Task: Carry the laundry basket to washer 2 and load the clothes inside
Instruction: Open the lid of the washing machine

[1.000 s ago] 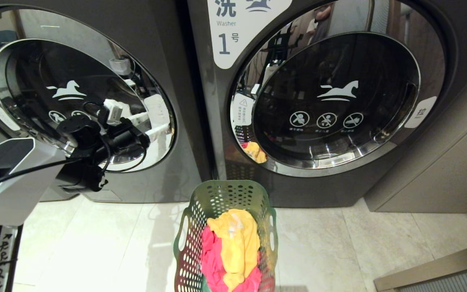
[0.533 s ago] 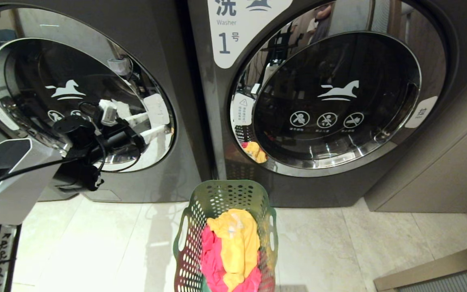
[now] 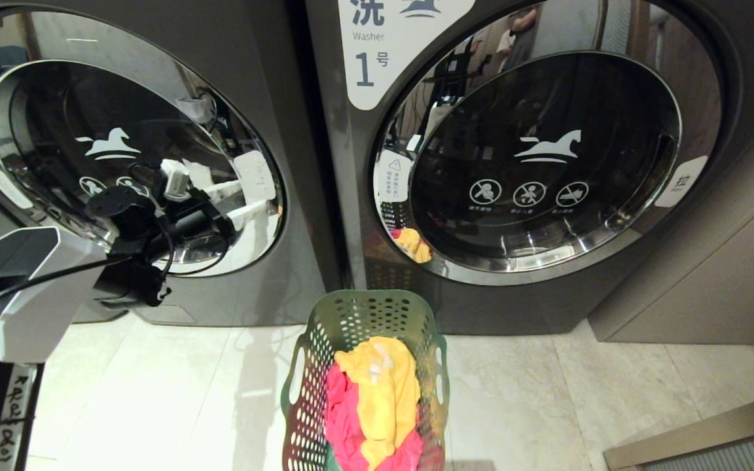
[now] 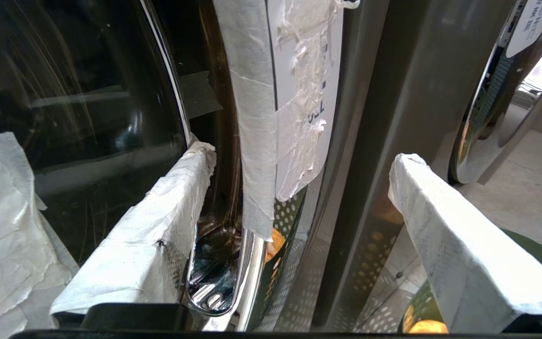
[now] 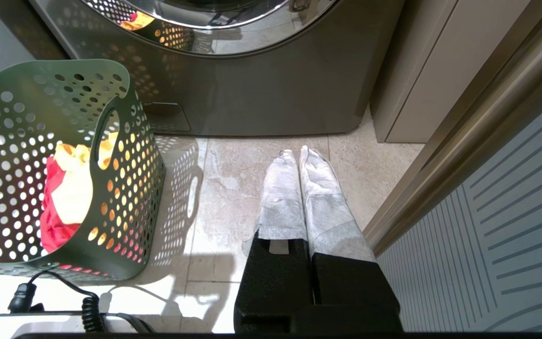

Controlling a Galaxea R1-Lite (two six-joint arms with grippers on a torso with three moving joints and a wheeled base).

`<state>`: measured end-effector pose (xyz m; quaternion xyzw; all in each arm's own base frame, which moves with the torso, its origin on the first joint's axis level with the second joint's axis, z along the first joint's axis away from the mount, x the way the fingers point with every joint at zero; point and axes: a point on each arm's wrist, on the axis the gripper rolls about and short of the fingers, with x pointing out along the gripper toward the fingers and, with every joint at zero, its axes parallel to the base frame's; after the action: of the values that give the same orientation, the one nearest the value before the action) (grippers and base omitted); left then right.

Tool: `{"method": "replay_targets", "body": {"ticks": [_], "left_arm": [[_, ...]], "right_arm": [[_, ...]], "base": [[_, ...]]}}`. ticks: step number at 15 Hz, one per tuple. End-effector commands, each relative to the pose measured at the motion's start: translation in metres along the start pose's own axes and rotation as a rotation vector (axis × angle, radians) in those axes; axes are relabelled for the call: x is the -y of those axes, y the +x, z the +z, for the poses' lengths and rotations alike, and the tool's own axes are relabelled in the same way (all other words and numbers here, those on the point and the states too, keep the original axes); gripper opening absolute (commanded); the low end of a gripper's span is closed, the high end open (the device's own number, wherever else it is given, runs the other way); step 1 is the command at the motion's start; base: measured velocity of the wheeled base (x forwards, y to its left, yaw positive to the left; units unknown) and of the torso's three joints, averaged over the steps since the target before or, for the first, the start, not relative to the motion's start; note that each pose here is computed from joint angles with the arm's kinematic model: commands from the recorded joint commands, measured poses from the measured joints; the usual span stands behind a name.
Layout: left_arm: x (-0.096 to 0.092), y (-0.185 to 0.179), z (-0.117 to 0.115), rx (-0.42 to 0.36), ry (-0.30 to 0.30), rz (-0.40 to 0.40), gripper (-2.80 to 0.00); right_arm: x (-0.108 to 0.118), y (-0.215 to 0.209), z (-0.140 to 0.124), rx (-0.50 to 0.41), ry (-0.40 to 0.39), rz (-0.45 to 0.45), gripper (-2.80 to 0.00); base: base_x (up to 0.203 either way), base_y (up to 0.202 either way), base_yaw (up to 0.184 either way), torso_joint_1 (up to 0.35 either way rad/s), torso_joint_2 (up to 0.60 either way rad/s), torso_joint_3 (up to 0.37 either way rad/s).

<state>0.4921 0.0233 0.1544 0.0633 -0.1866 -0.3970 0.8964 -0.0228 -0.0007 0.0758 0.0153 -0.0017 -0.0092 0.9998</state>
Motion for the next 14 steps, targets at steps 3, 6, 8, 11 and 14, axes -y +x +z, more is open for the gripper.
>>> {"method": "replay_targets", "body": {"ticks": [3,6,8,11,14], "left_arm": [[0.006,-0.004,-0.003,-0.006,-0.002,0.000,0.00],[0.007,-0.005,-0.001,0.007,0.020,0.001,0.00],[0.007,-0.005,0.001,0.010,0.024,0.001,0.00],[0.007,-0.005,0.006,0.018,0.033,-0.003,0.00],[0.011,-0.008,0.006,0.027,0.045,-0.002,0.00]], "right_arm": [[0.000,0.000,0.000,0.000,0.000,0.001,-2.80],[0.000,0.000,0.000,0.000,0.000,0.000,-2.80],[0.000,0.000,0.000,0.000,0.000,0.000,-2.80],[0.000,0.000,0.000,0.000,0.000,0.000,-2.80],[0.000,0.000,0.000,0.000,0.000,0.000,-2.80]], "base": [[0.000,0.000,0.000,0.011,0.00,0.000],[0.000,0.000,0.000,0.000,0.00,0.000],[0.000,0.000,0.000,0.000,0.00,0.000],[0.000,0.000,0.000,0.000,0.00,0.000],[0.000,0.000,0.000,0.000,0.00,0.000]]}}
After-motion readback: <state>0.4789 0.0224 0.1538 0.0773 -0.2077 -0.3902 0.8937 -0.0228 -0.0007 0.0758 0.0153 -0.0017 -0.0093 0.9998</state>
